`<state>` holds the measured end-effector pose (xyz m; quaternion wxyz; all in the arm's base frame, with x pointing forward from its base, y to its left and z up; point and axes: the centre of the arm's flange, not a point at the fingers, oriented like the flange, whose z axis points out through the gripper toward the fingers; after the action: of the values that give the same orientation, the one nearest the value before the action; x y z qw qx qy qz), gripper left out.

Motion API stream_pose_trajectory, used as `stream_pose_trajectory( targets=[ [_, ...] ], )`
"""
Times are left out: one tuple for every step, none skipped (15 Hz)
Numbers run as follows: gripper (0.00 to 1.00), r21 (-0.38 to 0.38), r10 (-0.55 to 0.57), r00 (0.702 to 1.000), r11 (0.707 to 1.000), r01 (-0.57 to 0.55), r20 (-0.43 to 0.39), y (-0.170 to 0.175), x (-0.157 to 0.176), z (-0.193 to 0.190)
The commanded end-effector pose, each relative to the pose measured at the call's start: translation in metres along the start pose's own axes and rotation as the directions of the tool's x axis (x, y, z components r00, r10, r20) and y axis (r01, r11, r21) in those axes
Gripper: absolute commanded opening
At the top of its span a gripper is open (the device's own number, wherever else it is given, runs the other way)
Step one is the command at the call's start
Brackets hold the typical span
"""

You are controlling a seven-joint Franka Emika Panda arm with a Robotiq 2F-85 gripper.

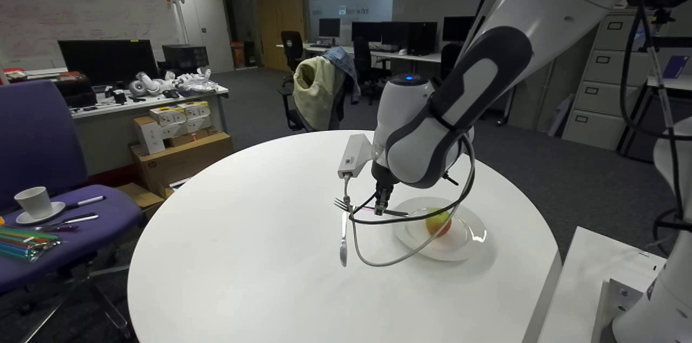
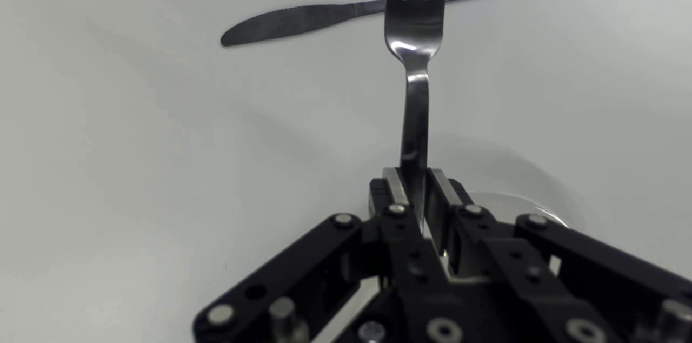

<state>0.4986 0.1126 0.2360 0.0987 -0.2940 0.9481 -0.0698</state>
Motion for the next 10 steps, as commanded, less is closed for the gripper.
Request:
stream_pose_trajectory(
  targets=[
    [0.04, -0.011, 0.026, 1.000, 1.000, -0.026, -0.015, 0.026, 0.003, 0.016],
    [0.04, -0.010, 0.035, 0.999, 0.999, -0.035, -0.028, 0.035, 0.004, 0.022],
    [0.04, -0.020, 0.038, 0.999, 0.999, -0.038, -0.033, 0.043, 0.005, 0.028],
    [0.04, -0.022, 0.045, 0.998, 0.999, -0.046, -0.041, 0.051, 0.005, 0.032],
    [0.04, -0.017, 0.068, 0.997, 0.997, -0.069, -0.045, 0.059, 0.008, 0.034],
    [0.04, -0.015, 0.113, 0.993, 0.993, -0.114, -0.044, 0.064, 0.012, 0.034],
    [0.04, -0.005, 0.187, 0.982, 0.982, -0.187, -0.029, 0.067, 0.017, 0.031],
    [0.04, 0.007, 0.246, 0.969, 0.969, -0.246, -0.015, 0.068, 0.020, 0.029],
    [0.04, 0.023, 0.294, 0.956, 0.955, -0.294, 0.000, 0.069, 0.024, 0.028],
    [0.04, 0.033, 0.324, 0.946, 0.945, -0.324, 0.017, 0.070, 0.027, 0.027]
  ],
)
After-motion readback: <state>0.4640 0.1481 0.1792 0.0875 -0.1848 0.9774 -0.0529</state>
